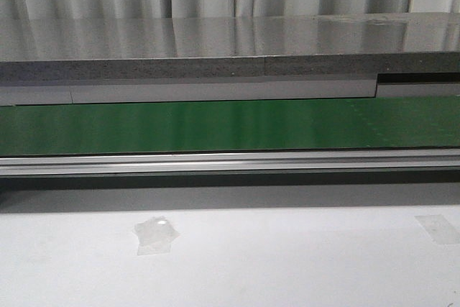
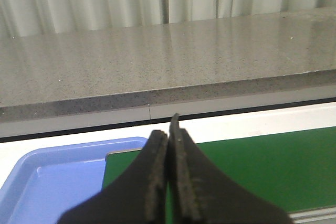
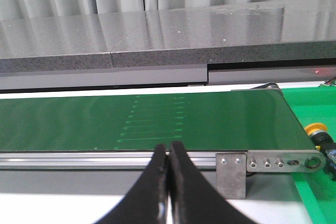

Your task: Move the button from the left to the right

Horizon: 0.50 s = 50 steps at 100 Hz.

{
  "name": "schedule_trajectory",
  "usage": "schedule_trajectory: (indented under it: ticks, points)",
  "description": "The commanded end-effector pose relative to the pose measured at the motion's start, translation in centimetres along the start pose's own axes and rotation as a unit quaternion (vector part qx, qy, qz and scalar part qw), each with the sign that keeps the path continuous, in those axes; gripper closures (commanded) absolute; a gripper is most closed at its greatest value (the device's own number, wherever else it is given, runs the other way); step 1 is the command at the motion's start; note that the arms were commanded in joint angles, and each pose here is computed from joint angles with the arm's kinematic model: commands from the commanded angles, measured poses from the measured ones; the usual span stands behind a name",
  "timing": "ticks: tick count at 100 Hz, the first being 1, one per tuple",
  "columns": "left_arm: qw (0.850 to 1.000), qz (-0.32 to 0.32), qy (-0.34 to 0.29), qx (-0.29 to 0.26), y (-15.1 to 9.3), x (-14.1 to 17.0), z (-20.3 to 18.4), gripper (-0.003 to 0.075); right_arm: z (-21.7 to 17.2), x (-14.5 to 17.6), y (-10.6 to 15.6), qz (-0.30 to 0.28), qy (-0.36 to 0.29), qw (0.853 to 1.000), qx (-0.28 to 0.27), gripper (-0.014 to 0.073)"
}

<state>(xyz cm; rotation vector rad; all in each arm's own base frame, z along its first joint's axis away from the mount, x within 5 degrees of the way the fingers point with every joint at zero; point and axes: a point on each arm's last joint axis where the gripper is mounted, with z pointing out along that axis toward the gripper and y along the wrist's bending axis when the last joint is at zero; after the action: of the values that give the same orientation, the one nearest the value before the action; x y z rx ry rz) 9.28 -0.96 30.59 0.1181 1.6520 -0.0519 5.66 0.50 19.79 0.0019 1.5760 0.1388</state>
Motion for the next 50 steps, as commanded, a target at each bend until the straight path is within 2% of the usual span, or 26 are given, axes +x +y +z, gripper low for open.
schedule_trajectory:
  ticks: [1,13,28,37,50]
  points:
    - [0.999,-0.004,-0.037,-0.016,0.3,-1.3,0.0,0.0740,-0.3,-1.3,0.1,-0.006,-0.057,0.998,-0.005,0.0663]
    - [0.999,0.018,-0.034,-0.023,0.4,-1.3,0.0,0.0740,-0.3,-1.3,0.1,-0.006,-0.057,0.998,-0.005,0.0663]
    - [0.998,-0.024,-0.031,-0.048,0.9,-1.2,-0.3,0.0740,-0.3,-1.3,0.1,-0.006,-0.057,0.998,-0.005,0.0663]
    - [0.997,-0.023,-0.043,-0.065,1.1,-1.1,-0.8,0.0740,-0.3,-1.3,0.1,-0.006,-0.057,0.998,-0.005,0.0663]
    - [0.997,-0.010,-0.057,-0.052,0.8,-0.4,-1.3,0.0740,-0.3,-1.3,0.1,-0.006,-0.057,0.998,-0.005,0.0663]
